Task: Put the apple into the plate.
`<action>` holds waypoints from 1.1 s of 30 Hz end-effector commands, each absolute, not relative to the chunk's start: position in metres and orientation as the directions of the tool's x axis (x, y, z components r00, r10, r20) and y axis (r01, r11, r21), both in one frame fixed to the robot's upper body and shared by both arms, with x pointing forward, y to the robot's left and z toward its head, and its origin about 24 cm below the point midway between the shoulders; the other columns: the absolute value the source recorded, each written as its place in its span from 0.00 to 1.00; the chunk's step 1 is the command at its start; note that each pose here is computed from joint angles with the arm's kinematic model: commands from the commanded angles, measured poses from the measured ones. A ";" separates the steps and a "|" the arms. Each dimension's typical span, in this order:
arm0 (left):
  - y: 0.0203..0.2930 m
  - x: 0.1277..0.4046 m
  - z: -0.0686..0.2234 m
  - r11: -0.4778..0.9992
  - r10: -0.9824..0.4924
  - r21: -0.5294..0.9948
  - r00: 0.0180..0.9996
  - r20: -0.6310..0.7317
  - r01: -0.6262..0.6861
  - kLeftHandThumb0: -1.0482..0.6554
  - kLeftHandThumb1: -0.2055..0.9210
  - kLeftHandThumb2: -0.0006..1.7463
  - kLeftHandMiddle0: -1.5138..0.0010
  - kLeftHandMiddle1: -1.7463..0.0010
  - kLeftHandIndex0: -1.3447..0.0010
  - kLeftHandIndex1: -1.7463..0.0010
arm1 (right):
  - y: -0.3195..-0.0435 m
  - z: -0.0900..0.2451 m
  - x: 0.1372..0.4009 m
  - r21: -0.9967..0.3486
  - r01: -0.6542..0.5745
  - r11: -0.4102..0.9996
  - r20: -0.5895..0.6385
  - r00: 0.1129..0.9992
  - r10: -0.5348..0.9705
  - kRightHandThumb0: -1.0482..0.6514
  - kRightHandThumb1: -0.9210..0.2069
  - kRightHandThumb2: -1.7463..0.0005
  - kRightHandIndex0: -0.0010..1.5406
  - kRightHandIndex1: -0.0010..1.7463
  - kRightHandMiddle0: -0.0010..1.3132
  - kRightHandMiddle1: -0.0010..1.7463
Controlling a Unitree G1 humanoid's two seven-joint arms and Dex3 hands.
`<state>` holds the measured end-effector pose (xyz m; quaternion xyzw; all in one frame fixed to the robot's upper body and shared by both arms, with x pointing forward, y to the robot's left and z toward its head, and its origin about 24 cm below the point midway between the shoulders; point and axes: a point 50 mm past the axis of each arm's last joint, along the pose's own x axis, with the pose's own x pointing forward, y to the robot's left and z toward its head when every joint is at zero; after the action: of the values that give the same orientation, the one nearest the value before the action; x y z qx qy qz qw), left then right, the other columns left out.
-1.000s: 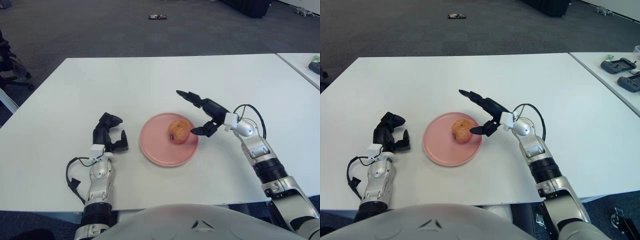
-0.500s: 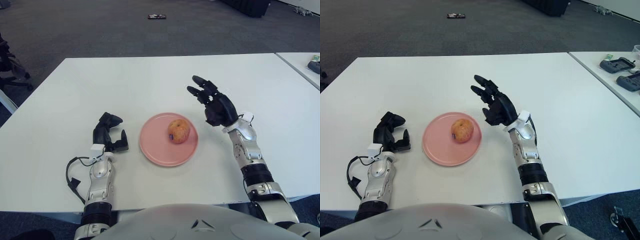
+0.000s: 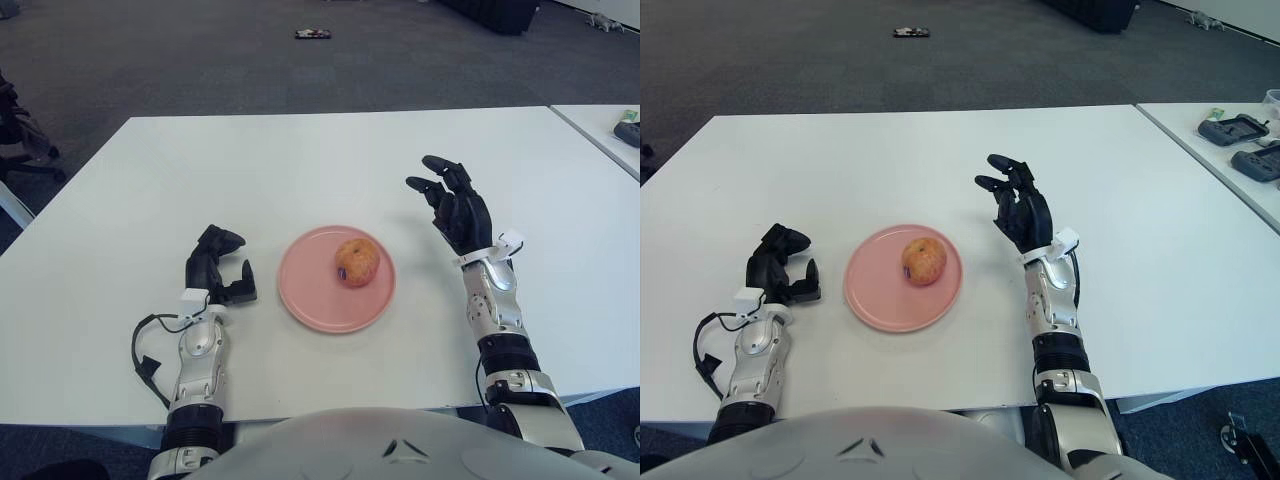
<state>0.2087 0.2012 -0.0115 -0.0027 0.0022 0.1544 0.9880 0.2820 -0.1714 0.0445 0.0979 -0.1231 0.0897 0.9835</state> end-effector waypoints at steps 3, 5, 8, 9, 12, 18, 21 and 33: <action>0.200 0.200 -0.026 0.949 0.313 0.000 0.945 -0.091 -0.314 0.61 0.13 1.00 0.39 0.00 0.51 0.02 | -0.176 0.034 0.276 0.121 -0.056 0.991 0.204 0.978 0.031 0.21 0.04 0.44 0.18 0.83 0.08 0.93; 0.200 0.200 -0.026 0.949 0.314 -0.001 0.945 -0.092 -0.316 0.61 0.13 1.00 0.39 0.00 0.51 0.03 | -0.176 0.032 0.276 0.105 -0.020 0.994 0.196 0.981 -0.001 0.23 0.06 0.42 0.21 0.84 0.12 0.95; 0.200 0.200 -0.026 0.949 0.314 0.000 0.945 -0.091 -0.315 0.61 0.12 1.00 0.39 0.00 0.50 0.03 | -0.175 0.028 0.275 0.090 0.030 0.996 0.184 0.982 -0.047 0.29 0.11 0.35 0.26 0.85 0.20 0.98; 0.200 0.200 -0.026 0.949 0.313 0.000 0.946 -0.089 -0.314 0.61 0.12 1.00 0.39 0.00 0.50 0.03 | -0.174 0.026 0.274 0.089 0.050 0.995 0.176 0.982 -0.065 0.32 0.16 0.40 0.29 0.84 0.23 0.99; 0.199 0.200 -0.025 0.950 0.311 0.000 0.946 -0.088 -0.312 0.61 0.12 1.00 0.39 0.00 0.49 0.04 | -0.172 0.022 0.273 0.092 0.095 0.991 0.162 0.981 -0.109 0.36 0.25 0.43 0.35 0.83 0.28 1.00; 0.199 0.200 -0.025 0.951 0.307 0.000 0.948 -0.086 -0.309 0.61 0.12 1.00 0.39 0.00 0.49 0.04 | -0.170 0.018 0.270 0.081 0.155 0.985 0.130 0.978 -0.165 0.37 0.33 0.40 0.40 0.83 0.33 1.00; 0.199 0.200 -0.025 0.953 0.303 -0.005 0.949 -0.085 -0.304 0.61 0.12 1.00 0.39 0.00 0.50 0.03 | -0.168 0.015 0.268 0.061 0.177 0.982 0.108 0.977 -0.183 0.37 0.35 0.39 0.41 0.83 0.34 1.00; 0.199 0.200 -0.025 0.951 0.308 -0.004 0.948 -0.086 -0.309 0.61 0.12 1.00 0.39 0.00 0.50 0.03 | -0.165 0.005 0.259 0.040 0.195 0.980 0.027 0.980 -0.196 0.37 0.35 0.39 0.41 0.82 0.34 1.00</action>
<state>0.2086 0.2004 -0.0113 -0.0047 0.0024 0.1529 0.9882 0.2601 -0.1664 0.0063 0.0205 -0.0230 -0.0975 0.9948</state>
